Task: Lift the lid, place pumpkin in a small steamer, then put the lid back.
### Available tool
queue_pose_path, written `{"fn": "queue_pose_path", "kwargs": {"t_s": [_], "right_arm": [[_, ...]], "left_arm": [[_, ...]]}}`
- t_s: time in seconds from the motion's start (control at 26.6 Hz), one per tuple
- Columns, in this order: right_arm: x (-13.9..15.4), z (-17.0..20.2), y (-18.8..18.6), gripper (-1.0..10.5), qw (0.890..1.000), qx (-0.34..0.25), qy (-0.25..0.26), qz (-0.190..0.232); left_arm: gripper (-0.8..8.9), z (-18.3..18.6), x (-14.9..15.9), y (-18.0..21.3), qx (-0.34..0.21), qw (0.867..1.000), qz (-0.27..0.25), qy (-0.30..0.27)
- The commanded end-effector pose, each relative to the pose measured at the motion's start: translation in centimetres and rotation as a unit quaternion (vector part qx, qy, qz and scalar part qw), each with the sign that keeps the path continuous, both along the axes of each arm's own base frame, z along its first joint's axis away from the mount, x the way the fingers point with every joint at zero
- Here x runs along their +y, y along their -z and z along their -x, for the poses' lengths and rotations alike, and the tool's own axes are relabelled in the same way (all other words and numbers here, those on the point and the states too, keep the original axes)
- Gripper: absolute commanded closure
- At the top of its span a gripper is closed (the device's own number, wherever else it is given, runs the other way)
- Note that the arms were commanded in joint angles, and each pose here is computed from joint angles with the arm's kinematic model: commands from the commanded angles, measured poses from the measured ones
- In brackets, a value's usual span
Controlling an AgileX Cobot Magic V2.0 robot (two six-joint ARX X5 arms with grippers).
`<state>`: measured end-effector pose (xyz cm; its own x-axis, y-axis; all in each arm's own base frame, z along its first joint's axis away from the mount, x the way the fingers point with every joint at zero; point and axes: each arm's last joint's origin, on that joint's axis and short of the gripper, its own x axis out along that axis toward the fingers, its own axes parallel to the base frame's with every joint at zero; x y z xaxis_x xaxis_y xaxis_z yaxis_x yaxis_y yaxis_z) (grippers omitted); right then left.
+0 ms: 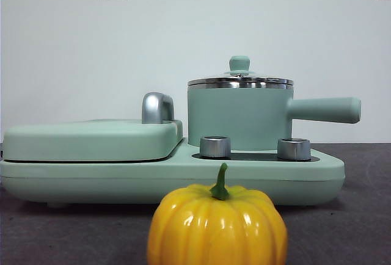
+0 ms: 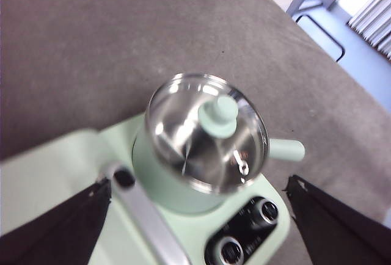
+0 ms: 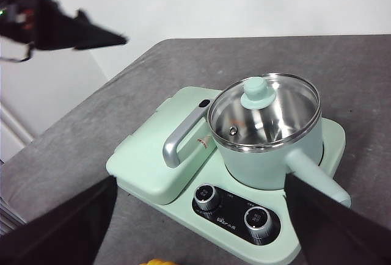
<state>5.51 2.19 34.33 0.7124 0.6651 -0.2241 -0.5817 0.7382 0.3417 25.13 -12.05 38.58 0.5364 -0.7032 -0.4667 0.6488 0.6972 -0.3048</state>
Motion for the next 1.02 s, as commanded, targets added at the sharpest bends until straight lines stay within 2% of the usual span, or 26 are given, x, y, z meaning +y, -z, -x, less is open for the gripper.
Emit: {"fn": "queue_pose_path", "kwargs": {"t_s": [0.04,0.3,0.64,0.83,1.02], "right_arm": [[0.0,0.1,-0.5,5.1,1.0,-0.009,-0.001,-0.002],[0.0,0.1,-0.5,5.1,1.0,-0.009,-0.001,-0.001],[0.0,0.1,-0.5,5.1,1.0,-0.009,-0.001,-0.001],[0.0,0.1,-0.5,5.1,1.0,-0.009,-0.001,-0.001],[0.0,0.1,-0.5,5.1,1.0,-0.009,0.0,-0.001]], "left_arm": [[3.44,-1.9,-2.3,-0.2,-0.028,0.999,-0.03,0.024],[3.44,-5.0,-7.7,1.8,-0.036,0.994,-0.07,0.071],[3.45,-5.8,-12.9,4.9,-0.086,0.984,-0.114,0.109],[3.45,-6.1,-15.0,6.0,-0.117,0.979,-0.112,0.126],[3.46,-7.2,-15.7,7.4,-0.096,0.985,-0.094,0.107]]}}
